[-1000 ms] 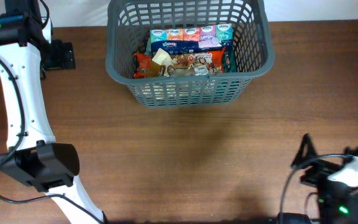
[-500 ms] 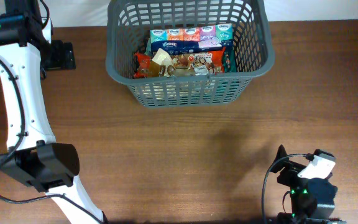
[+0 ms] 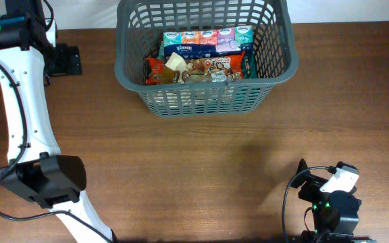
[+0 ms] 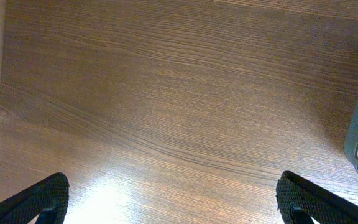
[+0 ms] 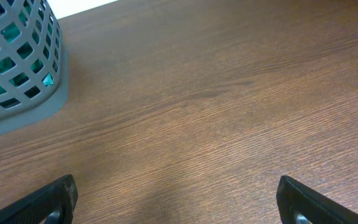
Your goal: Pack container
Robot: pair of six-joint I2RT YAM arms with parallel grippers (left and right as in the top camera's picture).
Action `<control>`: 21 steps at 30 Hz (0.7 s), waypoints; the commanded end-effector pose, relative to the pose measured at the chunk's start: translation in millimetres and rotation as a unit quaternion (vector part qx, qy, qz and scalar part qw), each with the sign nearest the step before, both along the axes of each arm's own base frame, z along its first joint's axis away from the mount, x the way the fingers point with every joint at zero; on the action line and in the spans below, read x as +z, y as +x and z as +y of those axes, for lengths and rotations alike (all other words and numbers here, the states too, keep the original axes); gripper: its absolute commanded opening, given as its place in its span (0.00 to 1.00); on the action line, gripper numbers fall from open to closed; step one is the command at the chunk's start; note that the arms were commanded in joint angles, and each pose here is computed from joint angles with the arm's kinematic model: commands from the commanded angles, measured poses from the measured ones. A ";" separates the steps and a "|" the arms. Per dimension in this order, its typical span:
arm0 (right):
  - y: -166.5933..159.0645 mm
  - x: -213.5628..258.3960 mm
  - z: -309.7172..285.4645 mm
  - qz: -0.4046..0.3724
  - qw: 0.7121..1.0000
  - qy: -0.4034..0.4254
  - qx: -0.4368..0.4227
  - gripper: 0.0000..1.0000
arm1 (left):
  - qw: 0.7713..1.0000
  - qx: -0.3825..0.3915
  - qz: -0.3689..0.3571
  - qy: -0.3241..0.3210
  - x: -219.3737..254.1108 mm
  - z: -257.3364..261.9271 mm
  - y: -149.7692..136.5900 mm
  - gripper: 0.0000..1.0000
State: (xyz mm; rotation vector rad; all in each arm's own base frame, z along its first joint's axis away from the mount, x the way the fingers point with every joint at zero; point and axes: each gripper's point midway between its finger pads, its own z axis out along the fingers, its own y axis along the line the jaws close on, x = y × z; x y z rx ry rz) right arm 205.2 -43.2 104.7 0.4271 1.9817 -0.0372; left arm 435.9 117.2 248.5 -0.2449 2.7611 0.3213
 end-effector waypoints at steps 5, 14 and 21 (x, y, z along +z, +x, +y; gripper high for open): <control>0.4 -0.8 0.2 -0.004 1.000 0.001 -0.002 0.99 | 1.000 0.006 0.007 -0.007 -7.7 0.1 1.3 0.99; 0.4 -0.8 0.2 -0.004 1.000 0.001 -0.002 0.99 | 0.999 -0.016 -0.049 0.003 41.2 -22.0 -11.4 0.99; 0.4 -0.8 0.2 -0.004 1.000 0.001 -0.002 0.99 | 0.986 -0.099 -0.137 0.006 113.3 -92.6 -68.6 0.99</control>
